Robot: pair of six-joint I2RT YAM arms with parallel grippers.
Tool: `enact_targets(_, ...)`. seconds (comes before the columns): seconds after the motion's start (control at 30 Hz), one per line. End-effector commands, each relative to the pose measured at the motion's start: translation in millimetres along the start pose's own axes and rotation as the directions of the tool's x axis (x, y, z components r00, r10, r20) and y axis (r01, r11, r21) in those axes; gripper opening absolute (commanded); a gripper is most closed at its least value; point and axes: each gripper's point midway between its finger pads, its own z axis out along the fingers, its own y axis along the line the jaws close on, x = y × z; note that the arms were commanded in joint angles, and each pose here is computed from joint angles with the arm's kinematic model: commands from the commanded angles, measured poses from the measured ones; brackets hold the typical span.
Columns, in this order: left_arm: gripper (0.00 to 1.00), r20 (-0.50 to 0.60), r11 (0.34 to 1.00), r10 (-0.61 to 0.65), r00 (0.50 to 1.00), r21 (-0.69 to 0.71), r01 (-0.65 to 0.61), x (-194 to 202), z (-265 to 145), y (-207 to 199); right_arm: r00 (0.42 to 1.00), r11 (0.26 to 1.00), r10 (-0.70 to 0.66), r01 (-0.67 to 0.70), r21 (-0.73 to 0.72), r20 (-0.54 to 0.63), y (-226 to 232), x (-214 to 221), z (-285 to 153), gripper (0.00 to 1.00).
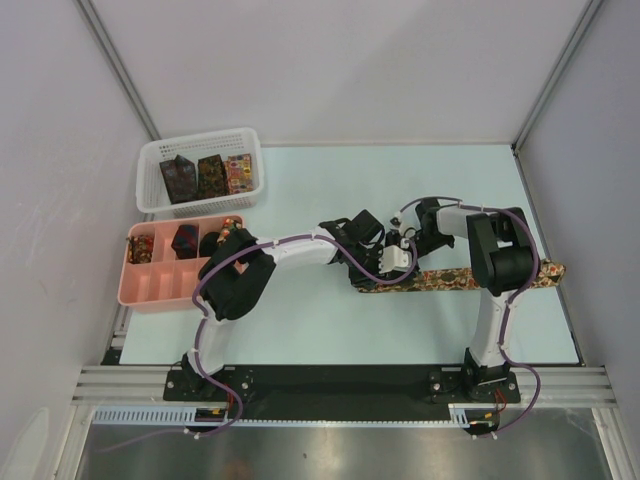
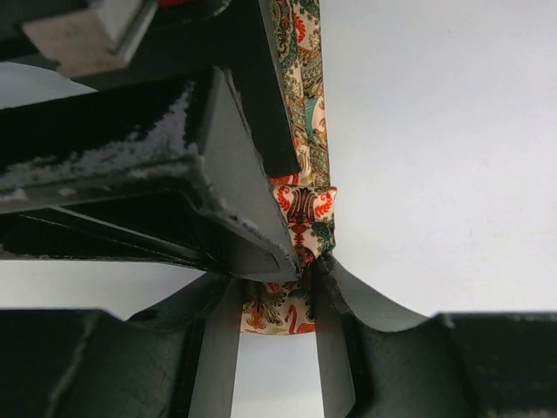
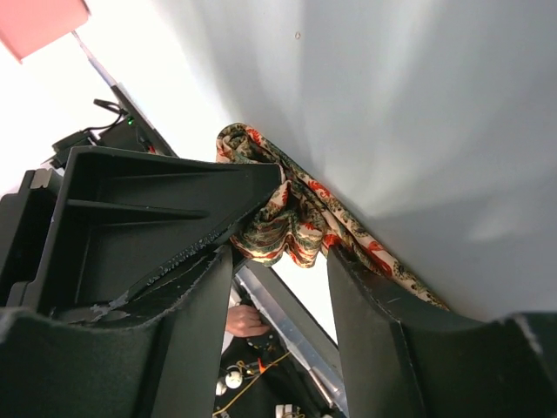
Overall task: Roll the ties
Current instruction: Roll the tie at the center of the board.
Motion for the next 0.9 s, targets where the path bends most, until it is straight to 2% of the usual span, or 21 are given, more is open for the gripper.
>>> enact_targets(0.0, 0.39, -0.144, 0.998, -0.026, 0.989, 0.045, 0.033, 45, 15, -17, 0.999, 0.999, -0.047, 0.047, -0.010, 0.015, 22, -7, 2, 0.52)
enact_targets(0.2, 0.39, -0.149, 0.998, -0.035, 0.988, 0.047, 0.043, 47, 15, -19, 0.999, 0.999, -0.037, 0.037, 0.007, 0.003, 18, -11, 16, 0.47)
enact_targets(0.3, 0.40, -0.148, 0.998, -0.036, 0.988, 0.044, 0.043, 46, 15, -18, 0.999, 0.999, -0.045, 0.045, -0.002, 0.001, 24, -13, 20, 0.40)
enact_targets(0.37, 0.40, -0.144, 0.998, -0.035, 0.989, 0.041, 0.041, 45, 14, -17, 0.999, 0.999, -0.047, 0.047, -0.007, 0.007, 24, -14, 20, 0.22)
enact_targets(0.47, 0.43, -0.132, 0.998, -0.047, 0.990, 0.037, 0.053, 43, 9, -17, 0.999, 0.999, -0.052, 0.052, 0.010, 0.003, 18, -13, 21, 0.05)
enact_targets(0.5, 0.49, -0.115, 0.997, -0.055, 0.992, 0.044, 0.061, 41, 7, -18, 0.999, 0.999, -0.046, 0.046, 0.017, -0.003, 13, -10, 22, 0.00)
enact_targets(0.57, 0.57, -0.079, 0.995, -0.093, 0.993, 0.039, 0.096, 40, 0, -14, 0.999, 0.999, -0.041, 0.041, 0.025, -0.005, 1, -9, 21, 0.00)
enact_targets(0.6, 0.64, -0.038, 0.995, -0.097, 0.995, 0.019, 0.098, 32, -11, -9, 0.999, 0.999, -0.033, 0.033, 0.026, -0.008, -4, -8, 20, 0.00)
enact_targets(0.7, 0.76, 0.093, 0.990, -0.143, 0.985, 0.014, 0.142, 15, -36, -3, 1.000, 1.000, 0.015, -0.015, 0.018, -0.010, -24, -5, 17, 0.00)
enact_targets(0.73, 0.77, 0.145, 0.990, -0.142, 0.979, 0.008, 0.142, 9, -42, 3, 0.999, 0.999, 0.034, -0.034, 0.017, -0.015, -29, -2, 16, 0.00)
enact_targets(0.87, 0.80, 0.212, 0.991, -0.129, 0.969, -0.014, 0.135, 5, -49, 0, 0.996, 0.996, 0.085, -0.085, -0.019, -0.016, -47, 1, 12, 0.00)
